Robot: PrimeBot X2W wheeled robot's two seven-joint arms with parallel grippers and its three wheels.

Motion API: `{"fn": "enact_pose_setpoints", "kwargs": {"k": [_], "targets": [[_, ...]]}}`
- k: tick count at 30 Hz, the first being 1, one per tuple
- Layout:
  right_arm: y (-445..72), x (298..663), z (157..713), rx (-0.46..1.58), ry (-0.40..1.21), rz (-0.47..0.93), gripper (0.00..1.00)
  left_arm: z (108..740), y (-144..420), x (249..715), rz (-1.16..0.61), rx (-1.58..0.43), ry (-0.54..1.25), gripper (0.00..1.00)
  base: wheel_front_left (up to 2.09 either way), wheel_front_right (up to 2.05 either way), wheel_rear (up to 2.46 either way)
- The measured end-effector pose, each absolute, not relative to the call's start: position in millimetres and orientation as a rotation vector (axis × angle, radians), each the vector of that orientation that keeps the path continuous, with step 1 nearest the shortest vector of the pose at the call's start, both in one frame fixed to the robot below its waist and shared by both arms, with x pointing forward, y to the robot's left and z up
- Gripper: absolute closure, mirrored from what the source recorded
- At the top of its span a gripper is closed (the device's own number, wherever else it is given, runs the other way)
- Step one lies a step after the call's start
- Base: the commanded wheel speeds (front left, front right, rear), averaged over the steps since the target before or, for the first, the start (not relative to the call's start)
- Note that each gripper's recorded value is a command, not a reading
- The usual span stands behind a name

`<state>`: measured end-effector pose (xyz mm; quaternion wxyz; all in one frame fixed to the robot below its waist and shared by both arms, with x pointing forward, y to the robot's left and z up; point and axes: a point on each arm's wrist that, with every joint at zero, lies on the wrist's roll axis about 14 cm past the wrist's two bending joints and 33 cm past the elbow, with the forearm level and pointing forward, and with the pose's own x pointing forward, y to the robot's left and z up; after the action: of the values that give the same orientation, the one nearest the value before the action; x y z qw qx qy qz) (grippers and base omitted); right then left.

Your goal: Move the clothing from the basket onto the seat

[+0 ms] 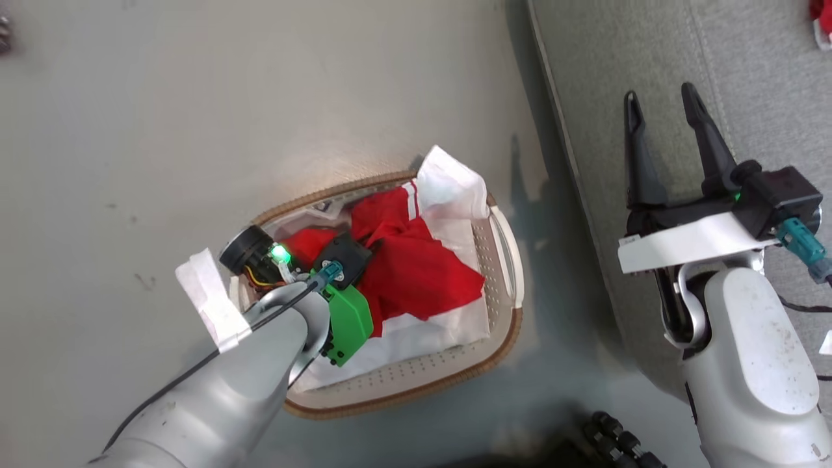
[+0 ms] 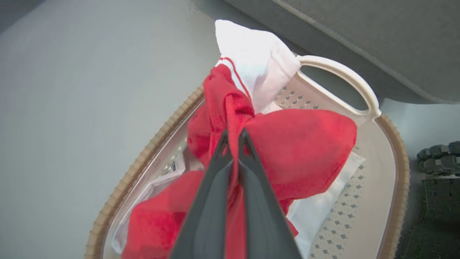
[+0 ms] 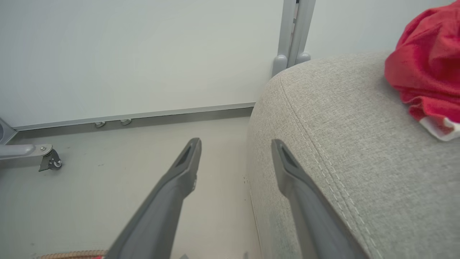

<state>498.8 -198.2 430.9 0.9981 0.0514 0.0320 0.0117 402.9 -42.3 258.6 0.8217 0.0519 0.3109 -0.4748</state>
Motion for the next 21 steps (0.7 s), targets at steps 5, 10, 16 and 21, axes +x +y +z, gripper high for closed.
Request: {"fn": "enact_pose_setpoints", "kwargs": {"k": [5, 10, 16, 21], "targets": [[-197, 484, 442, 0.097, 0.063, 0.022, 0.00, 294, -36, 404, -0.968, 0.074, 0.583, 1.00, 0.00, 0.00, 0.00], [-193, 465, 457, 0.093, 0.057, 0.029, 0.00, 340, -24, 413, -0.930, 0.087, 0.466, 1.00, 0.00, 0.00, 0.00], [-182, 441, 479, 0.090, 0.027, 0.058, 0.00, 401, -4, 425, -0.908, 0.192, 0.290, 1.00, 0.00, 0.00, 0.00], [-175, 420, 497, 0.087, 0.000, 0.078, 0.00, 450, 5, 427, -0.912, 0.292, 0.183, 1.00, 0.00, 0.00, 0.00]]}}
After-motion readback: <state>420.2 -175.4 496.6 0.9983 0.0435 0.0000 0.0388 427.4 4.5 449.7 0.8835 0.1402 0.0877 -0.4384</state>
